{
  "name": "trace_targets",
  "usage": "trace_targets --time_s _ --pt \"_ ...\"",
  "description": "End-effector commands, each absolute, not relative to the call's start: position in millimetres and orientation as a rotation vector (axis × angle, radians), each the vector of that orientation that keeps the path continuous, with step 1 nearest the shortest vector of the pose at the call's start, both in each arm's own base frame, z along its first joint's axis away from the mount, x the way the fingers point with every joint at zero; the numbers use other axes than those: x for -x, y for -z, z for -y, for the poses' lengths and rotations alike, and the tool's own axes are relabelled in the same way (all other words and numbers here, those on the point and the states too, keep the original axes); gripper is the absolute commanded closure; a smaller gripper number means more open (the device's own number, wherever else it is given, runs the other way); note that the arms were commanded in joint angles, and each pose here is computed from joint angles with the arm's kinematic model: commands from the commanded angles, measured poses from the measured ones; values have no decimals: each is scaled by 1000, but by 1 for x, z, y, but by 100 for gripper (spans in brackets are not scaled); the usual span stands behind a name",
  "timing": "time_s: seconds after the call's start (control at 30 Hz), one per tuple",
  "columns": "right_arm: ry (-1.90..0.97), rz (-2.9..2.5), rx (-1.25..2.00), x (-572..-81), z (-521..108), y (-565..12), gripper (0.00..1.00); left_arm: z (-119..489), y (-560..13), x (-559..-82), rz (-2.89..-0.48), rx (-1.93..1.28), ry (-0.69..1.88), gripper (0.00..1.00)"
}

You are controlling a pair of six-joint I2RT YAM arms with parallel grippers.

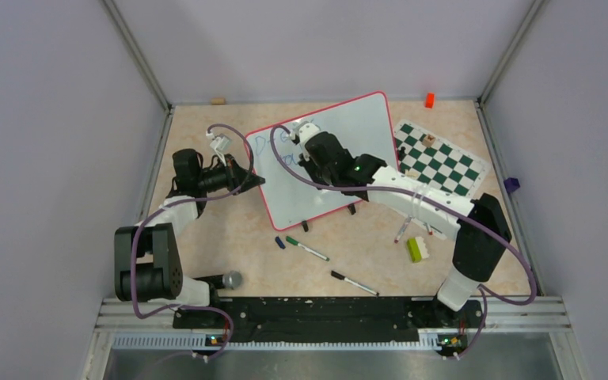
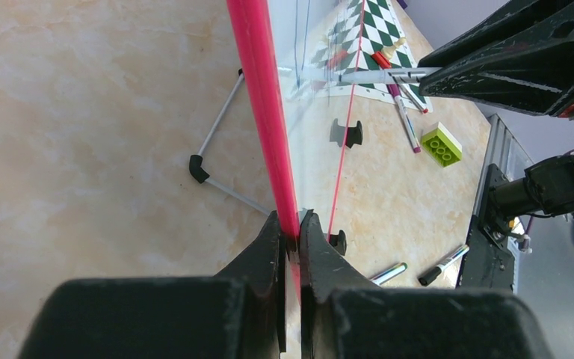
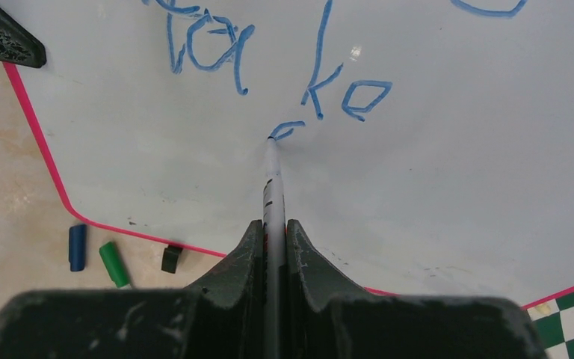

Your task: Write a sentence on the whiteboard

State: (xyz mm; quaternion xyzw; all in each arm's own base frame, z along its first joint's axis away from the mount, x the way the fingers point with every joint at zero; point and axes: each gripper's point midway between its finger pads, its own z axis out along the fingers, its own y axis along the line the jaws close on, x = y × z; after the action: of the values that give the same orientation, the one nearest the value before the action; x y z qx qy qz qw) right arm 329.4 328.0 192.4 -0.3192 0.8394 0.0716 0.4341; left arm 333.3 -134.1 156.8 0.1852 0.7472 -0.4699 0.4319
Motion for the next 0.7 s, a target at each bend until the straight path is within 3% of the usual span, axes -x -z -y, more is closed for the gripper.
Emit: trace_targets --time_s 0.0,0.37,0.67 --pt "-174 -2114 800 -327 -321 -183 100 134 -147 -337 -1826 -565 1060 100" --pt "-188 -2140 805 -316 -314 -175 100 134 -147 -337 -1824 -566 1057 100" --pt "-291 -2057 758 -313 -320 -220 100 134 -147 -337 -1825 -565 1057 100"
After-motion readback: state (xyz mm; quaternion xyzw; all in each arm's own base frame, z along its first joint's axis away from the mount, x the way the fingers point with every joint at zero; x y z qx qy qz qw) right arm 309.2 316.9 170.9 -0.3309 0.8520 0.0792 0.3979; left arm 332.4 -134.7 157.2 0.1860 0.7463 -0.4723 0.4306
